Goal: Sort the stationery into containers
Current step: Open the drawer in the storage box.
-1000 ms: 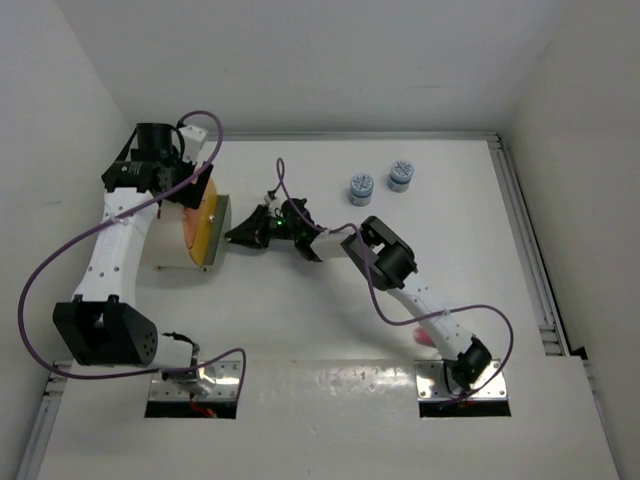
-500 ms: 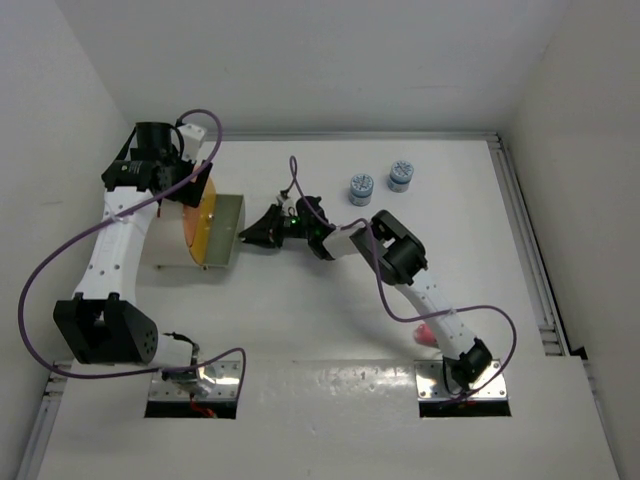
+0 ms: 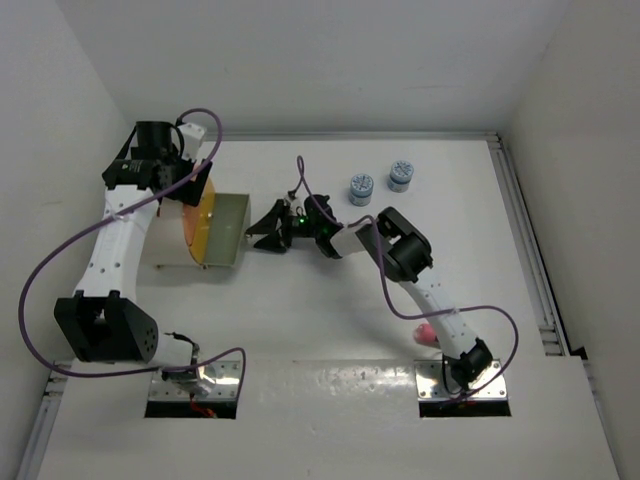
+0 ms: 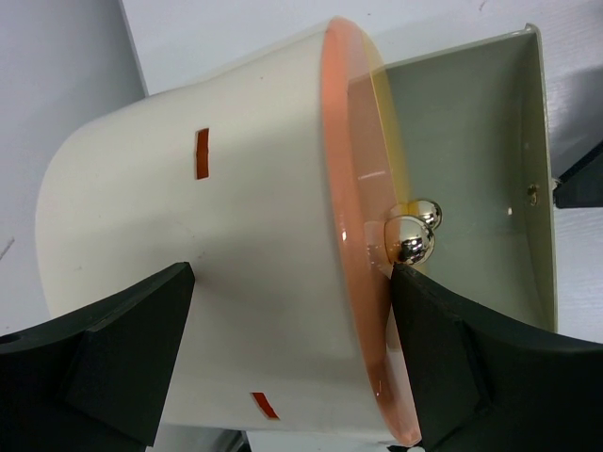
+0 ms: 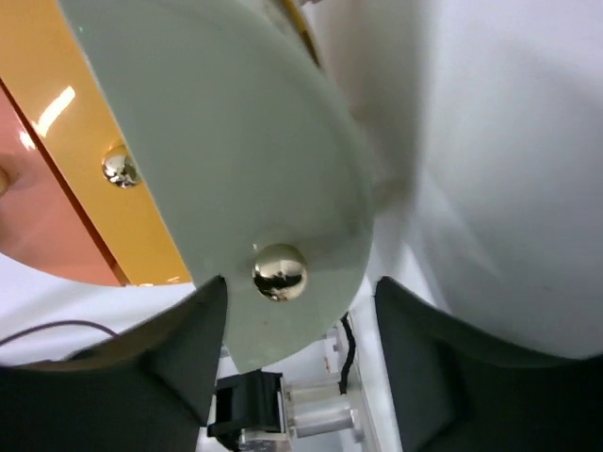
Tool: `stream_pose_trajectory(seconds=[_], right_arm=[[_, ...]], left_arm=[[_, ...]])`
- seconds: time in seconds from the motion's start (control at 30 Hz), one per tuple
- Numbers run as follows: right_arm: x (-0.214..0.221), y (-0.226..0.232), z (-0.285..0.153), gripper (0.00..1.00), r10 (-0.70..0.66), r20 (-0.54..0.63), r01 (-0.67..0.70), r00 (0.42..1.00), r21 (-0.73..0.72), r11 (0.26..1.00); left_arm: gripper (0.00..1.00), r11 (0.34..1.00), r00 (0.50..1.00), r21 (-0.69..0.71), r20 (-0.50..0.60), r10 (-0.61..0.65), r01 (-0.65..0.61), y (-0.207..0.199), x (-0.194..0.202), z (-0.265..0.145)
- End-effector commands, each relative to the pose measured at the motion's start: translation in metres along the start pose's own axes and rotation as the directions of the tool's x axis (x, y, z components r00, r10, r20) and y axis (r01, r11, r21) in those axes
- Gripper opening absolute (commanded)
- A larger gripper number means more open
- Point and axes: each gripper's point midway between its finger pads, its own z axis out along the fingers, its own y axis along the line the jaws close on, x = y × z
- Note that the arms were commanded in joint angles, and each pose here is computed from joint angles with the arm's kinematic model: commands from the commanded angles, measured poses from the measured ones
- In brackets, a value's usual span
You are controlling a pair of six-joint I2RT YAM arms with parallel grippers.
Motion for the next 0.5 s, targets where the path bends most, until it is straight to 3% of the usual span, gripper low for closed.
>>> stream_pose_trajectory(seconds=[0.0, 0.03, 0.1, 0.3, 0.47], right_arm=[[-0.005, 0.021, -0.005, 0.66, -0.049, -0.002, 0.049, 0.999, -0.032, 0.998], [-0.006, 0.021, -0.006, 0.77, -0.054, -0.004, 0.054, 0.999, -0.026, 0.998], [-0.005, 0.02, -0.006, 0.86, -0.061, -0.009, 0.061, 0.998, -0.009, 0.998], [-0.009, 0.018, -0.02, 0.89, -0.088, 0.001, 0.088, 0.996, 0.041, 0.995], [-0.012, 0.018, -0.044, 0.89, -0.124, 0.009, 0.123, 0.992, 0.086, 0.989]], left_arm=[[0.89, 0.992, 0.948, 0.093, -0.313, -0.05, 0.083, -0.024, 0.079, 0.021], [0.89, 0.992, 0.949, 0.093, -0.31, -0.051, 0.084, -0.024, 0.078, 0.021], [0.89, 0.992, 0.952, 0.093, -0.302, -0.052, 0.084, -0.023, 0.075, 0.02], [0.89, 0.989, 0.964, 0.122, -0.26, -0.054, 0.088, -0.027, 0.065, 0.018], [0.9, 0.978, 0.991, 0.194, -0.124, -0.05, 0.073, -0.034, 0.035, 0.002]])
